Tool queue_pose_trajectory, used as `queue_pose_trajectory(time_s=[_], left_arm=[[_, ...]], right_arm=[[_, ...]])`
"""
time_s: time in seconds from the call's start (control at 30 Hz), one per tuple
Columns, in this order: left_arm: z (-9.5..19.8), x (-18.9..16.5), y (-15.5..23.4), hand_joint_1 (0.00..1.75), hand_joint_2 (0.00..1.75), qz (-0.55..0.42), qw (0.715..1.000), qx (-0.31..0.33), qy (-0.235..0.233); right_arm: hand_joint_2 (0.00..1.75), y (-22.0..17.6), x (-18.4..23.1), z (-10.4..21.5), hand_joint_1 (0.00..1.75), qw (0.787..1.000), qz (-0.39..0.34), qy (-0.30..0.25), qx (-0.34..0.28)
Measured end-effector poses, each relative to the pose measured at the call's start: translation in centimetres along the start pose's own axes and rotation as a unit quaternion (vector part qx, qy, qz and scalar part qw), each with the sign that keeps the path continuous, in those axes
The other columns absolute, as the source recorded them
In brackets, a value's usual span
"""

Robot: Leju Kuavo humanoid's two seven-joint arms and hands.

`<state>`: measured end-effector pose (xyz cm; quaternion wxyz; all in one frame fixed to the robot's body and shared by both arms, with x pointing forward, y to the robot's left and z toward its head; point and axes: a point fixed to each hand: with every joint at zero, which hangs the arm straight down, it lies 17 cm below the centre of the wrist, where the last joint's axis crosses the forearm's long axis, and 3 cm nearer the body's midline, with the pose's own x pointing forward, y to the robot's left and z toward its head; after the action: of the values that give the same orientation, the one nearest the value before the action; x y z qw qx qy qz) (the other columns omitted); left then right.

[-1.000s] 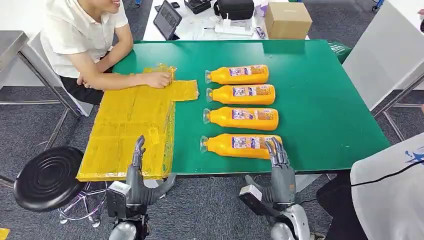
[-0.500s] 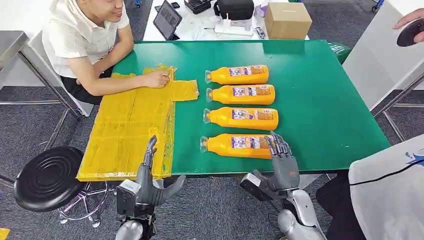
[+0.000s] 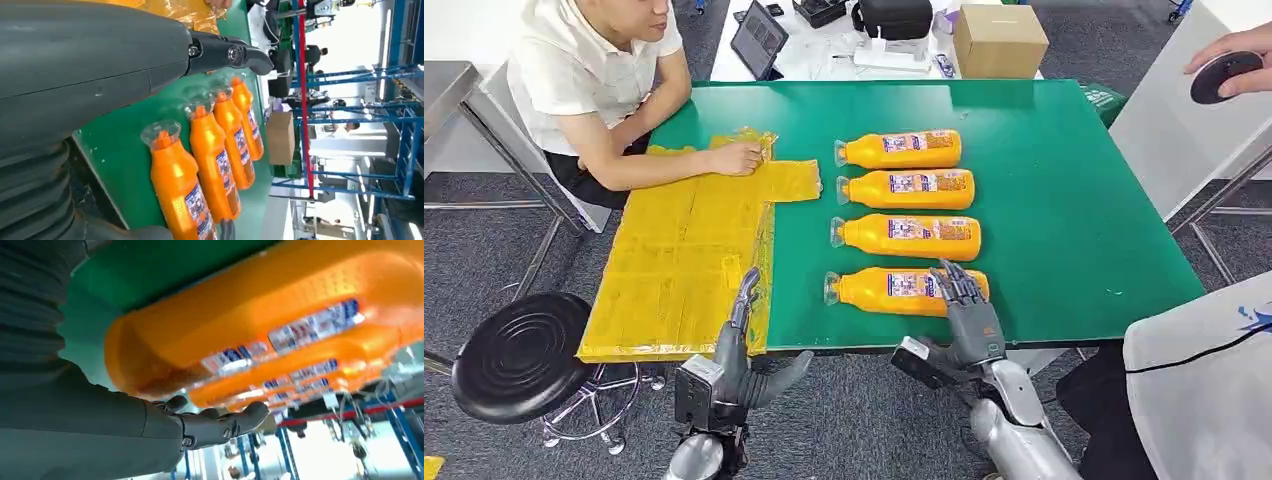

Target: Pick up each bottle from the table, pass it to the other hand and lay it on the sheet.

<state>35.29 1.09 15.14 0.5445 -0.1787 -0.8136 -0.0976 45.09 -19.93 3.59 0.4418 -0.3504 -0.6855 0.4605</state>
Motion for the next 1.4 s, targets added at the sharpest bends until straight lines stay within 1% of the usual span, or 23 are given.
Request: queue_pose_trajectory(time_s=[0.17,0.27,0.53,0.77,0.97,1.03,1.1,1.3,1.33,1.37,1.4], left_arm=[[-0.1,0.0,-0.2,0.0,1.75,0.001,1.0,-0.004,-0.001],[-0.1,0.0,-0.3,0.0,1.75,0.0,1.0,-0.005,-0.001],[-0.1,0.0,-0.3,0.0,1.75,0.0,1.0,-0.005,0.0],[-0.1,-0.1,-0.3,0.0,1.75,-0.003,1.0,-0.005,0.001],[-0.2,-0.1,-0.2,0.0,1.75,-0.005,1.0,-0.003,0.003],[-0.2,-0.1,-0.3,0.0,1.75,-0.005,1.0,-0.004,0.003],[-0.3,0.0,-0.4,0.0,1.75,-0.004,1.0,-0.008,0.001],[-0.7,0.1,-0.3,0.0,1.75,-0.005,1.0,-0.01,-0.002],[-0.7,0.1,-0.3,0.0,1.75,-0.005,1.0,-0.01,-0.002],[-0.7,0.0,-0.3,0.0,1.75,-0.005,1.0,-0.011,-0.001],[-0.7,0.0,-0.3,0.0,1.75,-0.006,1.0,-0.011,-0.001]], right_arm=[[1.75,1.3,-1.7,-0.3,0.0,0.999,0.009,0.025,0.033],[1.75,1.3,-2.4,-0.8,0.0,0.998,0.024,0.032,0.04],[1.75,0.5,-3.6,-1.1,0.0,0.997,0.063,0.039,0.031],[1.75,-0.4,-3.9,-1.4,0.0,0.995,0.088,0.032,0.018],[1.75,-0.3,-4.2,-1.7,0.0,0.995,0.084,0.039,0.026],[1.75,-0.1,-4.6,-1.9,0.0,0.995,0.078,0.046,0.037],[1.75,0.6,-5.5,-2.2,0.0,0.994,0.07,0.059,0.063],[1.75,1.0,-6.3,-3.0,0.0,0.992,0.066,0.066,0.086],[1.75,1.2,-6.3,-3.1,0.49,0.991,0.064,0.067,0.092],[1.75,1.6,-6.3,-3.1,1.73,0.991,0.06,0.066,0.1],[1.75,1.8,-6.2,-3.1,1.75,0.991,0.056,0.066,0.106]])
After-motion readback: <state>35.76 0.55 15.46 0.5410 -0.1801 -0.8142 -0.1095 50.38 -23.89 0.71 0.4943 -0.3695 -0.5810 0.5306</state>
